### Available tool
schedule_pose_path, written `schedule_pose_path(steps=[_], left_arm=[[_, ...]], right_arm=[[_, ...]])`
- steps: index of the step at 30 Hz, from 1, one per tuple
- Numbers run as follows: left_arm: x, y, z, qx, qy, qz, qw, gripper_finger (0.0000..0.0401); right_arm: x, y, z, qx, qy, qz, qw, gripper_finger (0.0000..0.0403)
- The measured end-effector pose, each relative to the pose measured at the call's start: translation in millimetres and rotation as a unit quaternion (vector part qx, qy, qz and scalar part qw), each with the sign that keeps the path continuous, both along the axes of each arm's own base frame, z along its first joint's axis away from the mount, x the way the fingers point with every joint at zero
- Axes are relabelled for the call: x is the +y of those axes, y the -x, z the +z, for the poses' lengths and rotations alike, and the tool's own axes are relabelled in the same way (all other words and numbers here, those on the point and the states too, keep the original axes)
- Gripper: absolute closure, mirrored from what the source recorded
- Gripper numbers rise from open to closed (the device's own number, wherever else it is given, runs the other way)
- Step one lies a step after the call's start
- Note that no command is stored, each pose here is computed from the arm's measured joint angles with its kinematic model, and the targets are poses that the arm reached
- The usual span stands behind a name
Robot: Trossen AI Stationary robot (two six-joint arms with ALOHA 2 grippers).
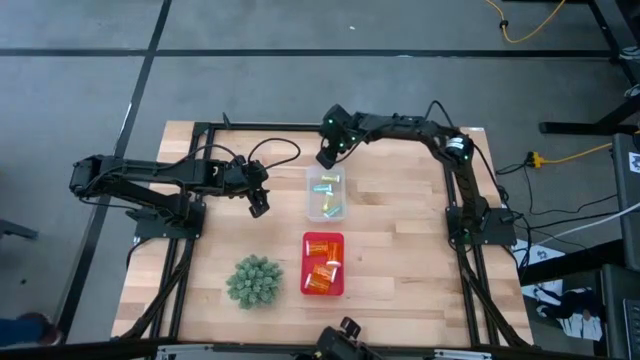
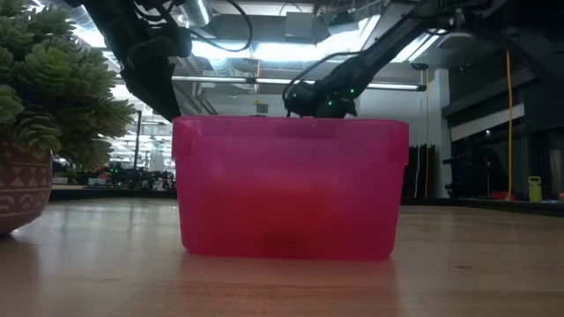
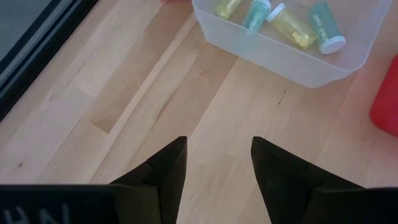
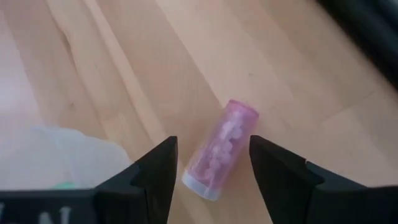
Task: Pick and place medicine bottles into bin by pill shape (circle, oval)
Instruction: Put the small pink pill bottle into the transparent bin
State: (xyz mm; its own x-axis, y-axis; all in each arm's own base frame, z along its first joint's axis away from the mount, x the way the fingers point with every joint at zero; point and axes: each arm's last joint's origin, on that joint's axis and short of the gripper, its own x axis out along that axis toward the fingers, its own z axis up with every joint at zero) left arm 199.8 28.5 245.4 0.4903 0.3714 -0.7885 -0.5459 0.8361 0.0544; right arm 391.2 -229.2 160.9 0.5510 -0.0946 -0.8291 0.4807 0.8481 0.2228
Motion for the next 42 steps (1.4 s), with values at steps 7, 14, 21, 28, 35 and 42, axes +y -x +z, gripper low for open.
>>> schedule_pose_path(steps=[7,14,21,28,35,42], left_arm=[[0,0,0,0.000,0.000,0.000,1.000,0.0228],[0,0,0,0.000,0.000,0.000,1.000,0.0228],[0,0,0,0.000,0.000,0.000,1.000,0.0228],[0,0,0,0.000,0.000,0.000,1.000,0.0228],[0,0,0,0.000,0.000,0.000,1.000,0.0228],[0,0,0,0.000,0.000,0.000,1.000,0.0228]], right_arm=[[-6,2,-14,0.016,-0.003,0.001,1.000,0.0201],[-14,7,-15,0.020,0.001,-0.010,1.000,0.0201],[-22,13,-17,0.032,0.007,-0.013,0.999,0.0201],[-32,20,-18,0.040,0.023,-0.009,0.999,0.0201],[-31,21,-18,0.055,0.044,-0.001,0.998,0.0201],[-30,22,-19,0.067,0.052,0.021,0.996,0.0201]])
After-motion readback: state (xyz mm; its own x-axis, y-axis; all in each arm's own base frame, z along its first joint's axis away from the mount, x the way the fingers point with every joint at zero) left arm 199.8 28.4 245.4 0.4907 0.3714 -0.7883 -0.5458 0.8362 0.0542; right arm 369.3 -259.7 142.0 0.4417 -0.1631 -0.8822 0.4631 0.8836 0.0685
